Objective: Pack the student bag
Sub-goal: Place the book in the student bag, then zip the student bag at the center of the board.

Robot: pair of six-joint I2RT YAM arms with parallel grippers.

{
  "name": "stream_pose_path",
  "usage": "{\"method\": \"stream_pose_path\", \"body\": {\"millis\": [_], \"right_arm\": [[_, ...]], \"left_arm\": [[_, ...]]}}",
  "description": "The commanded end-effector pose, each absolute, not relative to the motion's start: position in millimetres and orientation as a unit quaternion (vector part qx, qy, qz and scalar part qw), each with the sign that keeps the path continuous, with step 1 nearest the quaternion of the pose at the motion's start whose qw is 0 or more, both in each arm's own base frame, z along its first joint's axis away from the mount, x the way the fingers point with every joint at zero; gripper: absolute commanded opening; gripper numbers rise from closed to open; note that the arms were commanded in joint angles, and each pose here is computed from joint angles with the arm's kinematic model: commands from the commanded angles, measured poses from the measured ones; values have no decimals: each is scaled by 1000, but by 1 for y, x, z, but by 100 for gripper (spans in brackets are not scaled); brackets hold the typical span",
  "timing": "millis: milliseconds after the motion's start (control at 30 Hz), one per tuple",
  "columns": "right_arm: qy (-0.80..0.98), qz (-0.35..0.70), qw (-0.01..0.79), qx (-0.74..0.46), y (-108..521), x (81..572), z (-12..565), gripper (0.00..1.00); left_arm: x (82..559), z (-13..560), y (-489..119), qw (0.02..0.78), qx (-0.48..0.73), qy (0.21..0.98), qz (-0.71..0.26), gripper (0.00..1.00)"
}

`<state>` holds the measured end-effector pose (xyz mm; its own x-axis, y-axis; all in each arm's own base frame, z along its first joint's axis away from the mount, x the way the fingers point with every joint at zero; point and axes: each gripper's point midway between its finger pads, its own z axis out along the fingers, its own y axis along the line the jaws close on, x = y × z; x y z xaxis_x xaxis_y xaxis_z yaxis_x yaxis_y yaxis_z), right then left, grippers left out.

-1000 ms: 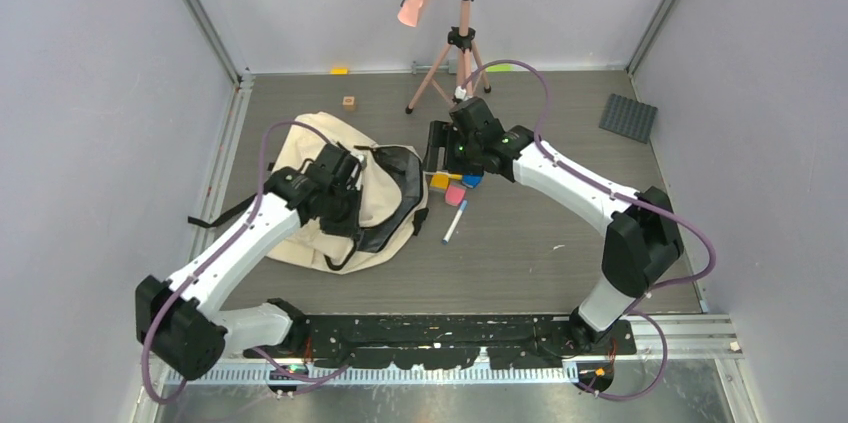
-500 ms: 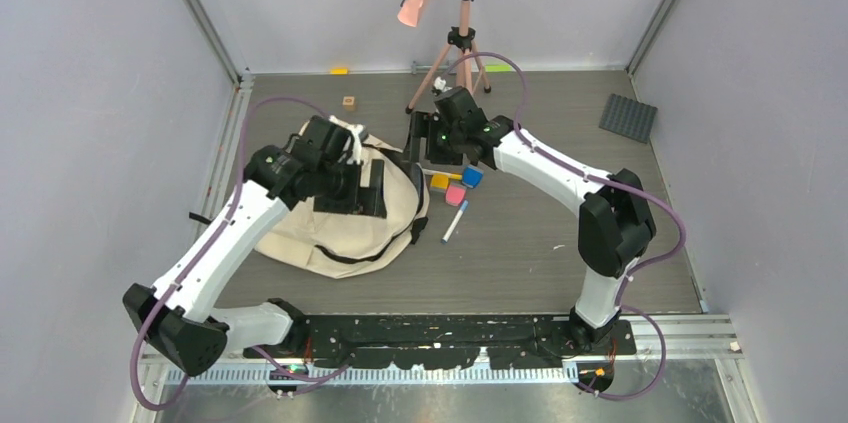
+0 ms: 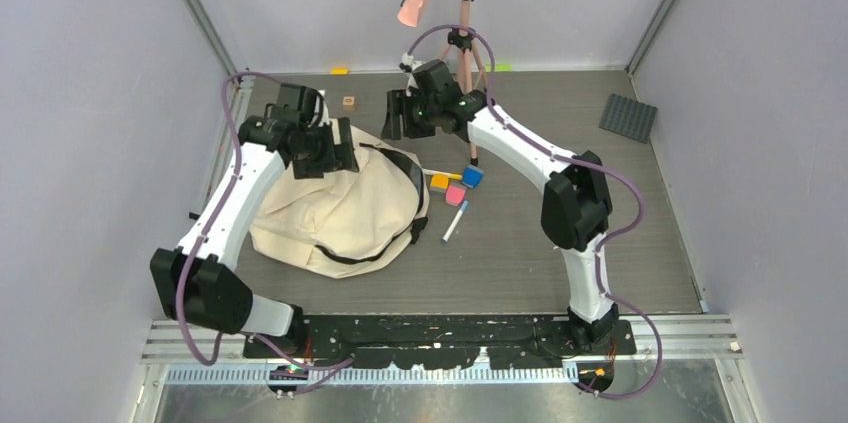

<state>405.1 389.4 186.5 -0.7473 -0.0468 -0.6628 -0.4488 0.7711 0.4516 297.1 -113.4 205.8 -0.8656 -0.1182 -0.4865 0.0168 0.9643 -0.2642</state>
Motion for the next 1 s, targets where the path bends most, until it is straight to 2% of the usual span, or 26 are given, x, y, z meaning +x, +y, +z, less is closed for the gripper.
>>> {"method": "stream_pose_path", "body": {"millis": [0, 67, 200, 333, 500, 800, 900, 967], "right_arm": [[874, 315, 322, -184, 410, 417, 183, 62], [870, 322, 320, -194, 419, 424, 179, 62], [864, 335, 300, -225, 436, 430, 164, 58], [865, 333, 283, -246, 444, 434, 149, 57], [866, 326, 280, -256, 446, 439, 135, 57], [863, 327, 277, -267, 452, 443, 120, 57], [860, 329, 283, -267, 455, 447, 119, 57], [859, 330, 287, -268, 456, 449, 119, 54]], "left_arm": [[355, 223, -110, 330, -83, 922, -182, 79], [376, 223, -110, 349, -92, 913, -193, 76], [400, 199, -92, 320, -141, 921, -174, 68], [416, 189, -63, 338, -181, 914, -135, 76], [419, 170, -31, 319, -216, 917, -98, 81], [420, 139, -2, 284, -239, 925, -82, 82], [425, 130, -2, 274, -240, 927, -92, 65], [428, 125, -4, 264, -240, 929, -98, 59]]}}
